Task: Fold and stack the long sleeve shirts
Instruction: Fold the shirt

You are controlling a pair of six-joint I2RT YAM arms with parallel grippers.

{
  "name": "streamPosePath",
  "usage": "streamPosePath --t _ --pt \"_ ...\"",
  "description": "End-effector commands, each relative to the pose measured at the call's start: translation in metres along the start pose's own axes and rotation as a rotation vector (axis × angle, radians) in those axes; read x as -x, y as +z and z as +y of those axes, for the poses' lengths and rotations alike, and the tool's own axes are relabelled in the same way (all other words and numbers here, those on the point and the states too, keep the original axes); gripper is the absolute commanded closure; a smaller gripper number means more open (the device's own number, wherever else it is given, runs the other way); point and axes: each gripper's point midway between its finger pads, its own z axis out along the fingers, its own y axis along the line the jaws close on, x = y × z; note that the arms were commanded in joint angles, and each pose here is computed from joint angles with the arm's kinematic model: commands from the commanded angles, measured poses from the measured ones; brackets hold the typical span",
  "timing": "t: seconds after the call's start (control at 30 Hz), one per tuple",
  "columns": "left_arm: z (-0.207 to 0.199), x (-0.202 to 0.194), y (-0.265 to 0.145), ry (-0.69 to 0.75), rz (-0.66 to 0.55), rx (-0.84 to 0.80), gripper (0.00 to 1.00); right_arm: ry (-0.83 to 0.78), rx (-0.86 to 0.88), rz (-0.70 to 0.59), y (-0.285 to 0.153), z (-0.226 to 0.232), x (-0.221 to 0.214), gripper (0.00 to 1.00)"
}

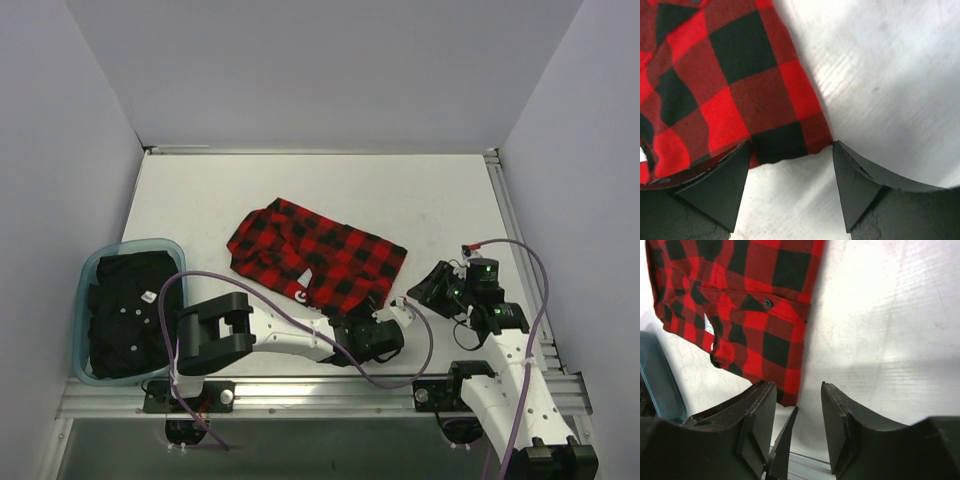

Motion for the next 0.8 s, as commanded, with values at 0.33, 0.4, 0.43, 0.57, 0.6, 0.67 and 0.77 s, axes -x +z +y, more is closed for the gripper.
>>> streamPosePath --t 0.33,0.4,0.43,0.57,0.6,0.67,0.77 --pt "-0.013 -0.014 0.018 0.033 0.045 0.036 0.34 0.072 -0.072 0.054 0.012 -0.028 -0.024 0.44" --pt "-0.011 -0.012 0.017 0.034 0.047 0.046 0.5 0.088 -0.057 0.064 0.015 -0.026 -0.026 0.44" --pt "-0.01 -0.01 0.016 0.03 0.046 0.049 0.56 0.095 -0.054 0.07 0.016 -0.026 -0.027 0.44" --pt "-0.002 -0.001 0.007 0.01 0.042 0.054 0.83 0.13 -0.039 0.072 0.019 -0.023 -0.027 0.43" --pt "-0.001 0.001 0.005 0.0 0.039 0.047 0.89 0.141 -0.035 0.074 0.02 -0.022 -0.028 0.43" --pt "0.002 0.007 0.0 -0.042 0.035 0.02 0.92 0.176 -0.007 0.06 0.024 -0.018 -0.025 0.34" --pt "0.002 0.016 -0.007 -0.118 0.028 -0.034 0.93 0.262 0.058 0.069 0.037 -0.011 -0.028 0.21"
